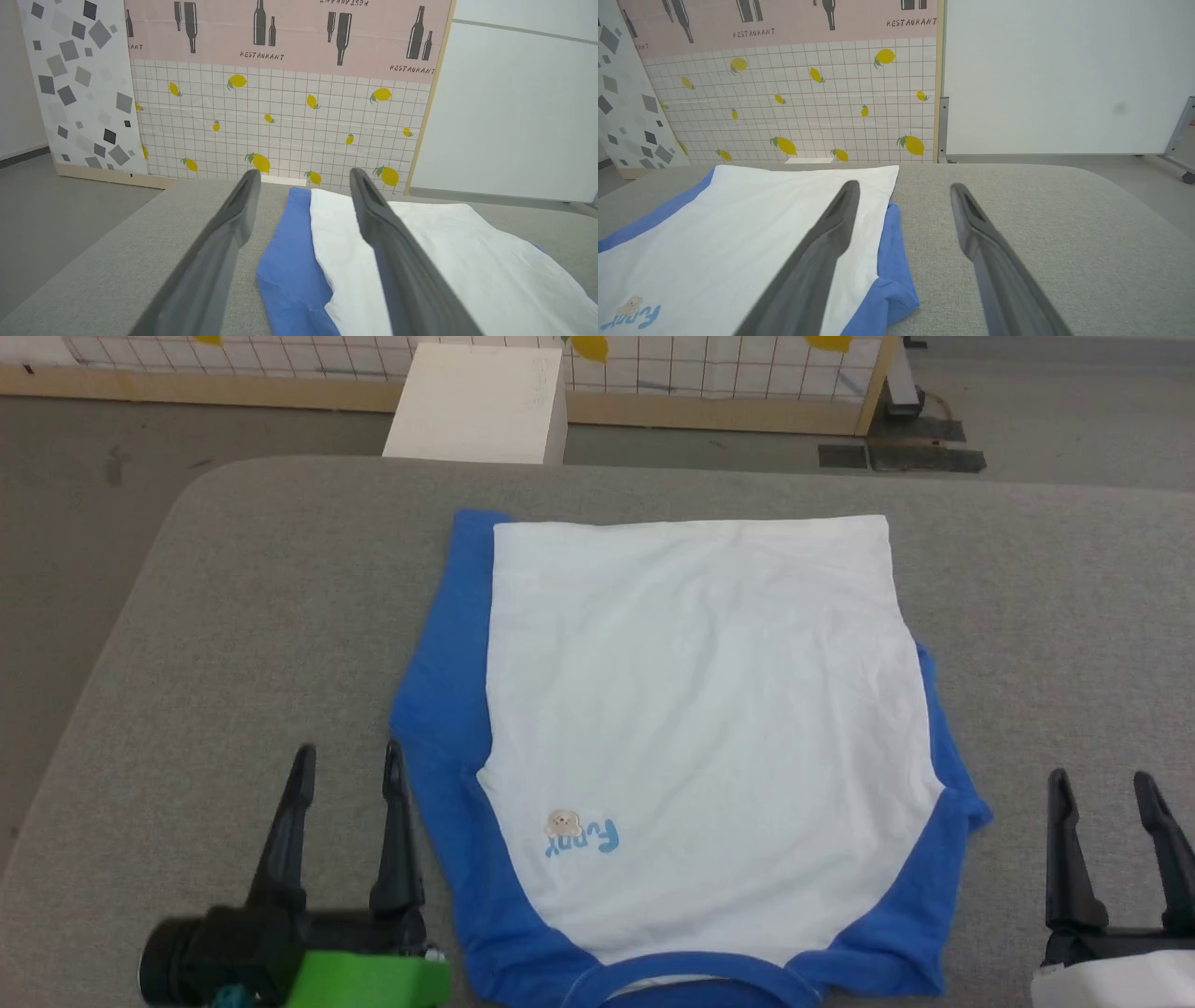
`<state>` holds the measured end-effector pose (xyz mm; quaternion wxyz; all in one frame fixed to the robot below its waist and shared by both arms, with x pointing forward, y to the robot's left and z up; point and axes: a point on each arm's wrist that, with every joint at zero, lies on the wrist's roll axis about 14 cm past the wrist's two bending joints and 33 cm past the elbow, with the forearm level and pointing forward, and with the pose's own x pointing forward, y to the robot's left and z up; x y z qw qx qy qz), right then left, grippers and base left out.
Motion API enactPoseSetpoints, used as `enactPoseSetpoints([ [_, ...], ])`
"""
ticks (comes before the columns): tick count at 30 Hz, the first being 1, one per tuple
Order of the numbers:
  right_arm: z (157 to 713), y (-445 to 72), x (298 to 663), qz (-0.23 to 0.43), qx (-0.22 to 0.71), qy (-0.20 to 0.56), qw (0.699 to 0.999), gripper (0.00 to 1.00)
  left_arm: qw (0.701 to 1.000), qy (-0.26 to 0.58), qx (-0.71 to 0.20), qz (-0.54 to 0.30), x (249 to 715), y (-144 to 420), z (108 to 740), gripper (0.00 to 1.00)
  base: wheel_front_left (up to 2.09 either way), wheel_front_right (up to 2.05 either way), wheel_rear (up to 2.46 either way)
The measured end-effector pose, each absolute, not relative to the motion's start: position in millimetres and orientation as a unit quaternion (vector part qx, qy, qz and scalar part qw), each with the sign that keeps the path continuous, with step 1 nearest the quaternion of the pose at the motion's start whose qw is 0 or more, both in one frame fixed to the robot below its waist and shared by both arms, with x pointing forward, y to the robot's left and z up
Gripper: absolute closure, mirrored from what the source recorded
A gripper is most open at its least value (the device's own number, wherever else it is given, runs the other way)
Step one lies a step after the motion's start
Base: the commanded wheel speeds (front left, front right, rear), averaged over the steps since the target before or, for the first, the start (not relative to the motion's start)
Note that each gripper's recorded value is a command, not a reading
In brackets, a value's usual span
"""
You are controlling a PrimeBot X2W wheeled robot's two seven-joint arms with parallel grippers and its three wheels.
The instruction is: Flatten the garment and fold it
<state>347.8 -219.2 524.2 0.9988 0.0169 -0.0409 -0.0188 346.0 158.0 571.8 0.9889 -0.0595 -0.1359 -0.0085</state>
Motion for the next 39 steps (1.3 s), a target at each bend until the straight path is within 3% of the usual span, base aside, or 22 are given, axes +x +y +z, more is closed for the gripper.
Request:
enactPoseSetpoints([
  [5, 531.8, -216.2, 360.8, -0.014, 0.016, -0.054, 0.998, 0.00, 0.983, -0.166, -0.043, -0.060, 375.2, 154.7, 588.5, 0.00, 0.00, 0.00, 0.00],
  [18, 515.1, -208.3, 393.8, -0.003, 0.019, -0.032, 0.999, 0.00, 0.993, -0.015, 0.007, -0.114, 511.3, 183.8, 589.2, 0.00, 0.00, 0.00, 0.00],
  [27, 503.3, -210.4, 410.0, -0.007, 0.018, -0.021, 1.000, 0.00, 0.983, 0.118, 0.008, -0.140, 569.6, 181.1, 539.9, 0.00, 0.00, 0.00, 0.00],
  [39, 473.4, -222.5, 419.7, -0.024, -0.002, 0.027, 0.999, 0.00, 0.956, 0.247, 0.034, -0.155, 604.1, 175.2, 456.6, 0.00, 0.00, 0.00, 0.00],
])
